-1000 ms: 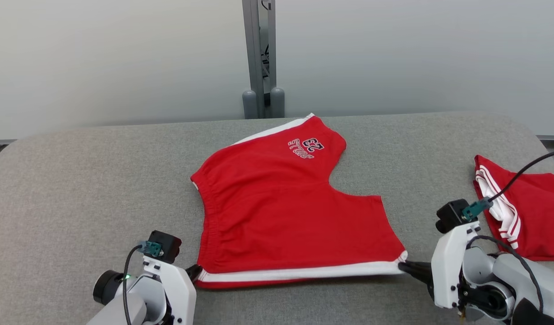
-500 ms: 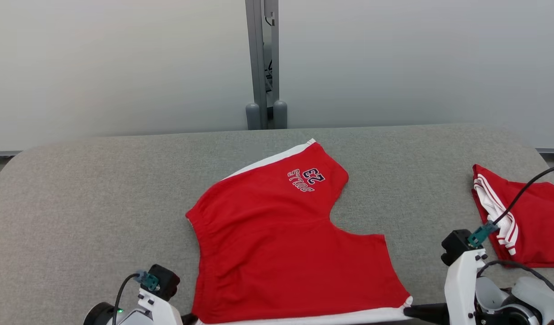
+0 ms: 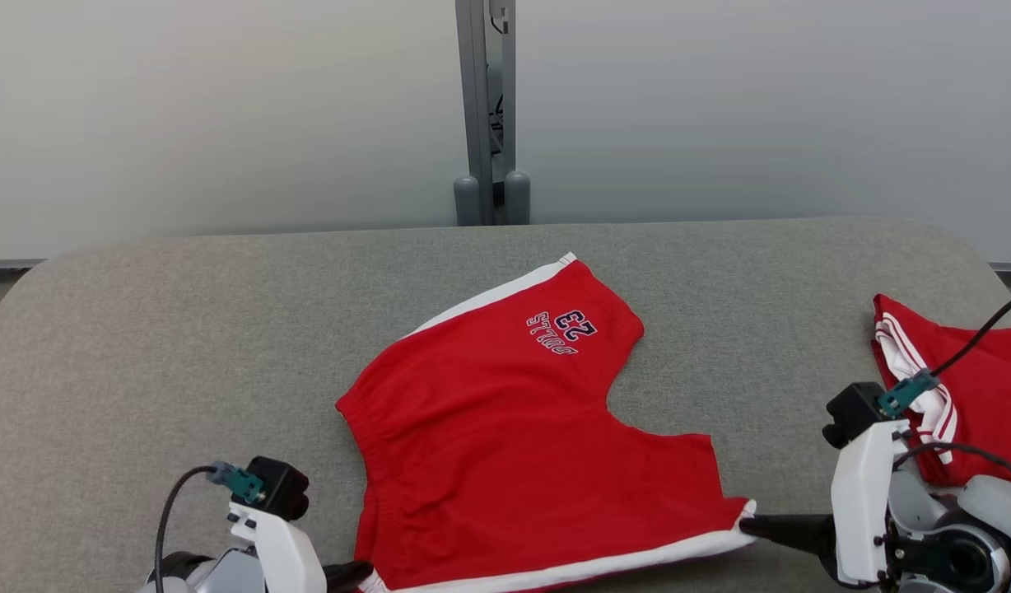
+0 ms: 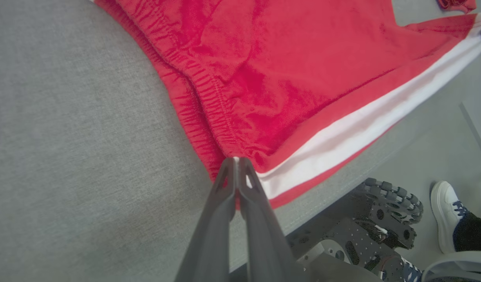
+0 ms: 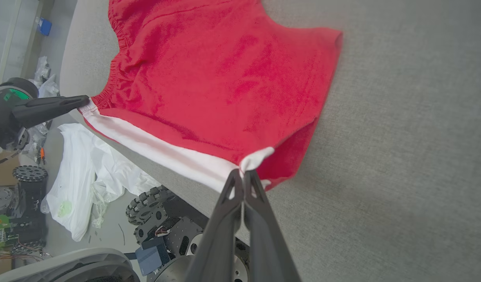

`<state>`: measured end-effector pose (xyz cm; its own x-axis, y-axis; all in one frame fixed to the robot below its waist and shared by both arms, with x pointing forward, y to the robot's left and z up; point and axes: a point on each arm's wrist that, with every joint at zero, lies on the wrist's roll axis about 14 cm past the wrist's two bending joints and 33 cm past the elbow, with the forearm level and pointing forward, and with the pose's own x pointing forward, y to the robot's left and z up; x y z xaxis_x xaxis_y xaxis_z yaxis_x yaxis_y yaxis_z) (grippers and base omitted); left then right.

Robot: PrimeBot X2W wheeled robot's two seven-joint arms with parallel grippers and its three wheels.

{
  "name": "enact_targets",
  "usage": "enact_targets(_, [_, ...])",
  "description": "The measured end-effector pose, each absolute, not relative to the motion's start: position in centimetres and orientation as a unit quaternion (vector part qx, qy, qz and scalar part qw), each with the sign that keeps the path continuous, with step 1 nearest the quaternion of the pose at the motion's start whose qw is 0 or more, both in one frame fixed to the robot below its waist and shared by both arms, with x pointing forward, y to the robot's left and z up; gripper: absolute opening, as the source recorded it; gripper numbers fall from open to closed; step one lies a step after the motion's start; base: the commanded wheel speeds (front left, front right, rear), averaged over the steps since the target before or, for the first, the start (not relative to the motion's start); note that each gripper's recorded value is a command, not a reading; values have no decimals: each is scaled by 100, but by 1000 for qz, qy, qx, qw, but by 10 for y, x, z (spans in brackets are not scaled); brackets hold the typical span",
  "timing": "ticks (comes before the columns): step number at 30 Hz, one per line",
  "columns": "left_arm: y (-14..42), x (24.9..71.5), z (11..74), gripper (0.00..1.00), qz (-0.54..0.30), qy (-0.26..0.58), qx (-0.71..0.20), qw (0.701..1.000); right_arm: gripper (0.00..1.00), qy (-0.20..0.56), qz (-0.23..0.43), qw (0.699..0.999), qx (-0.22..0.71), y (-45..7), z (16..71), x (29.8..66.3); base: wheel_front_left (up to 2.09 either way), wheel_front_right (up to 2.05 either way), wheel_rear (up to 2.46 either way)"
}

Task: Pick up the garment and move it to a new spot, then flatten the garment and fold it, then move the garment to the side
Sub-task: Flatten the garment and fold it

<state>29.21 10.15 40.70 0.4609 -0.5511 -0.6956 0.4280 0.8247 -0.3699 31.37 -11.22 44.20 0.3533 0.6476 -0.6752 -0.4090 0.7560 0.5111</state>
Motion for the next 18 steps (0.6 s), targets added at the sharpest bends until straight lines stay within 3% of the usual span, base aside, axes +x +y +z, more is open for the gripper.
enact_targets(18, [103, 357, 470, 0, -227, 356, -289, 859, 0, 391, 323, 844, 172, -95, 489, 409, 0, 0, 0])
